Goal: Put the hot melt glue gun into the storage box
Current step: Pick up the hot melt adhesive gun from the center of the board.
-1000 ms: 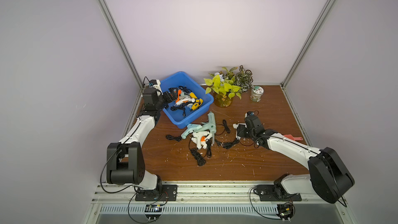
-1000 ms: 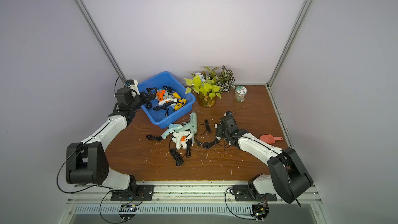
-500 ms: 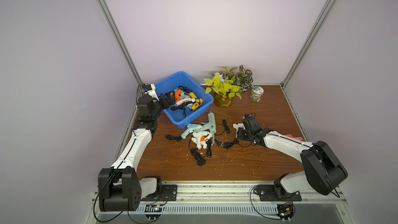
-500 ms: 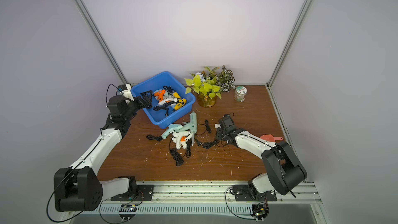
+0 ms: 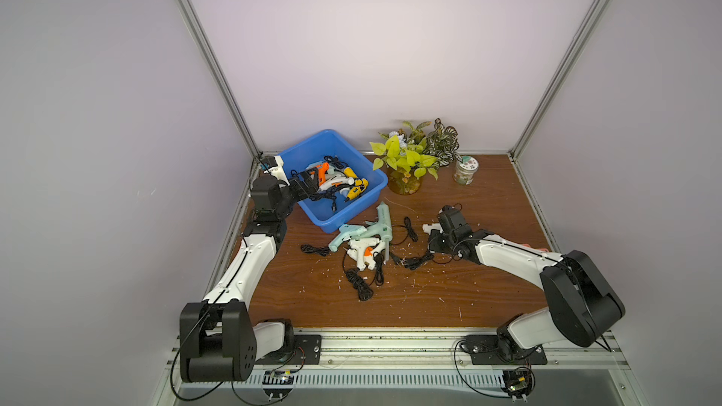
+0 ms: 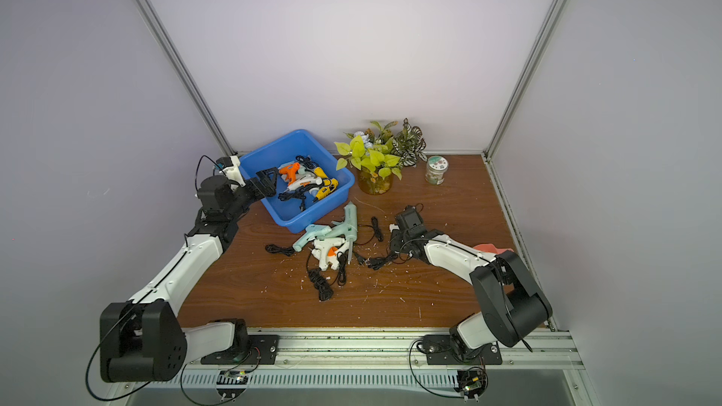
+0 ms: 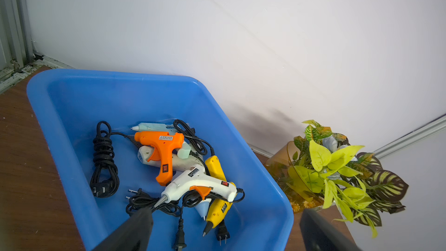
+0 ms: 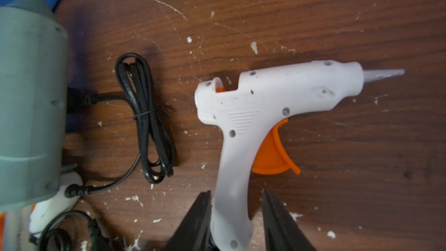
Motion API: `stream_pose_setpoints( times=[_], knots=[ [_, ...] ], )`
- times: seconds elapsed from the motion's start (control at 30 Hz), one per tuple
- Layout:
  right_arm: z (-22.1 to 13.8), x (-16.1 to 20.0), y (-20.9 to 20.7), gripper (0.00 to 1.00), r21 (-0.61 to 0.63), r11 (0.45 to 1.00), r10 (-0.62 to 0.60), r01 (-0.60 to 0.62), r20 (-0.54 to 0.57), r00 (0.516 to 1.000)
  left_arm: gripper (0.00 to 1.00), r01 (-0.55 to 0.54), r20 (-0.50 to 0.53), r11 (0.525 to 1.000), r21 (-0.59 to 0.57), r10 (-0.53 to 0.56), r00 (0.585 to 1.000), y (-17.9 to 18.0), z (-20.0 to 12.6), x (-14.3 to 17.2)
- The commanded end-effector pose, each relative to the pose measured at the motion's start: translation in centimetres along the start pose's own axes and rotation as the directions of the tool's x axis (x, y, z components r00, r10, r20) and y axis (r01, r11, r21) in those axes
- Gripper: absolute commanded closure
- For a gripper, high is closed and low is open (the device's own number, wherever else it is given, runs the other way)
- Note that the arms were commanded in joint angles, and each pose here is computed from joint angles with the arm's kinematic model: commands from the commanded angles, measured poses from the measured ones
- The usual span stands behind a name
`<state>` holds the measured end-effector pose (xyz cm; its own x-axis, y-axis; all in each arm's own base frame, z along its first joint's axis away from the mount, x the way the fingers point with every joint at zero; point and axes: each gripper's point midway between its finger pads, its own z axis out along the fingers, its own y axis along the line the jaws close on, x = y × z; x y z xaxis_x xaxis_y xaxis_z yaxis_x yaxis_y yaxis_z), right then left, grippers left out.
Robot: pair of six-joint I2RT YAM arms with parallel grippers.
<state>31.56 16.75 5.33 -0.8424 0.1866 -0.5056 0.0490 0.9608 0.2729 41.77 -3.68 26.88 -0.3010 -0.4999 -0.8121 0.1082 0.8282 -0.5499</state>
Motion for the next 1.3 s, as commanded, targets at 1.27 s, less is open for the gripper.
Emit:
stream_pose_setpoints(
  times=[1.27],
  knots=[
    [-3.9, -3.3, 0.8, 0.86, 0.003, 0.998, -0.067, 0.068, 0.177, 0.982, 0.00, 0.024, -0.037, 0.999, 0.047, -0.022, 0.999, -1.0, 0.3, 0.4]
  ],
)
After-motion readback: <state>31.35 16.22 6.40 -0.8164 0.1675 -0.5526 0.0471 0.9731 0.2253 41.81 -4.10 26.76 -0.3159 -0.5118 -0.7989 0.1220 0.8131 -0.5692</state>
